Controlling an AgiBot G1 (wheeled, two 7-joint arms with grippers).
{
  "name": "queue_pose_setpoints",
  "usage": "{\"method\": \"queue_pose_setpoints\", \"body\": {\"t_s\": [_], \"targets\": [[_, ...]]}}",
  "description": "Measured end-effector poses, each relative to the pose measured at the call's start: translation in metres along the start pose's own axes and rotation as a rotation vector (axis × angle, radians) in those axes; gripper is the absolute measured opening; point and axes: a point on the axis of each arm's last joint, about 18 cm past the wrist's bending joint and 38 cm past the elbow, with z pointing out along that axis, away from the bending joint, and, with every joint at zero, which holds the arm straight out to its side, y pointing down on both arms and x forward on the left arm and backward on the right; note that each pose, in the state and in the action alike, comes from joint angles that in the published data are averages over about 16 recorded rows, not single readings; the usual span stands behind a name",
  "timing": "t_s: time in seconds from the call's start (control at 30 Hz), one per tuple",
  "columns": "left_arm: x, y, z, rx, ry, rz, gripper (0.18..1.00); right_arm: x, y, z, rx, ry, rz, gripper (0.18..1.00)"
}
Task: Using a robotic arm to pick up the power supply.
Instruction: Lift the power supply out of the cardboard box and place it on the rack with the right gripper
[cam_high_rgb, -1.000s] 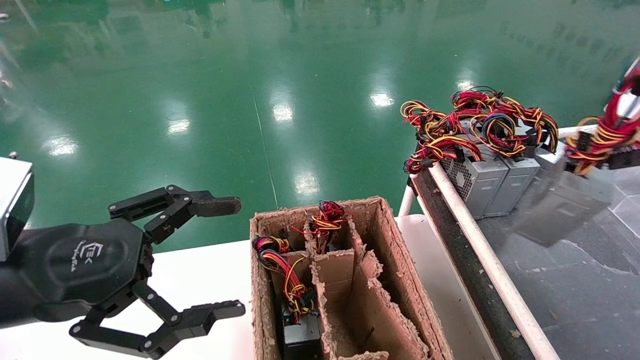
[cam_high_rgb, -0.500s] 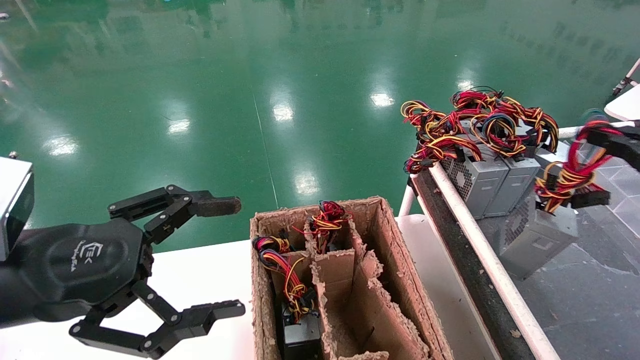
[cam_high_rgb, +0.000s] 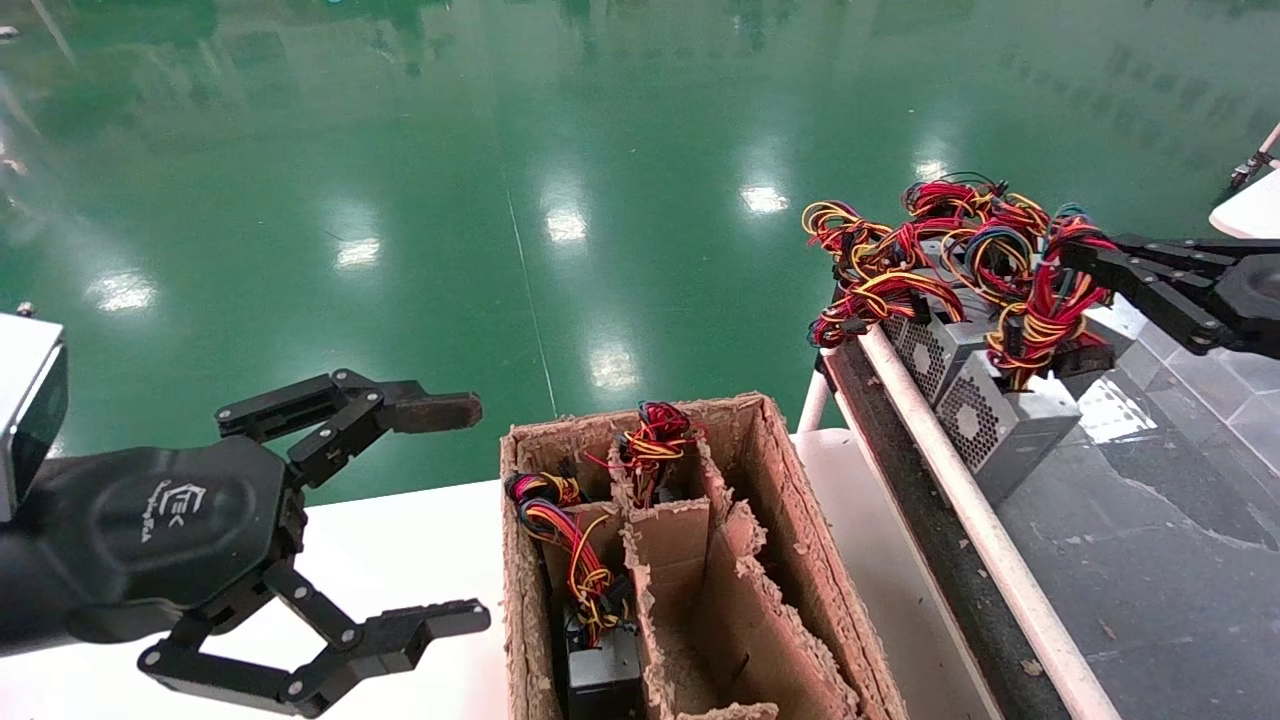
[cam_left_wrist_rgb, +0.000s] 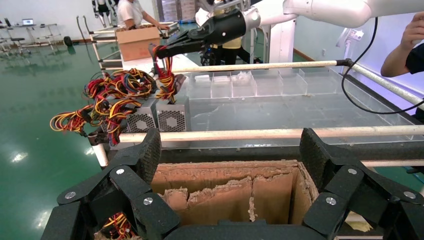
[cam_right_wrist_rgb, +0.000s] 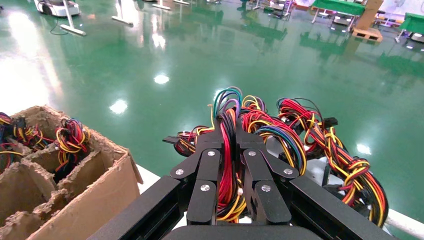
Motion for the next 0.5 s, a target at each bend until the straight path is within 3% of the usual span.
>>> {"method": "queue_pose_setpoints", "body": {"t_s": [0.5], "targets": [[0.0,0.0,0.0,0.0,0.0,0.0,1.001,0.0015,0.0012,0.0107,-0.017,-0.02,-0.007,0.253]]}}
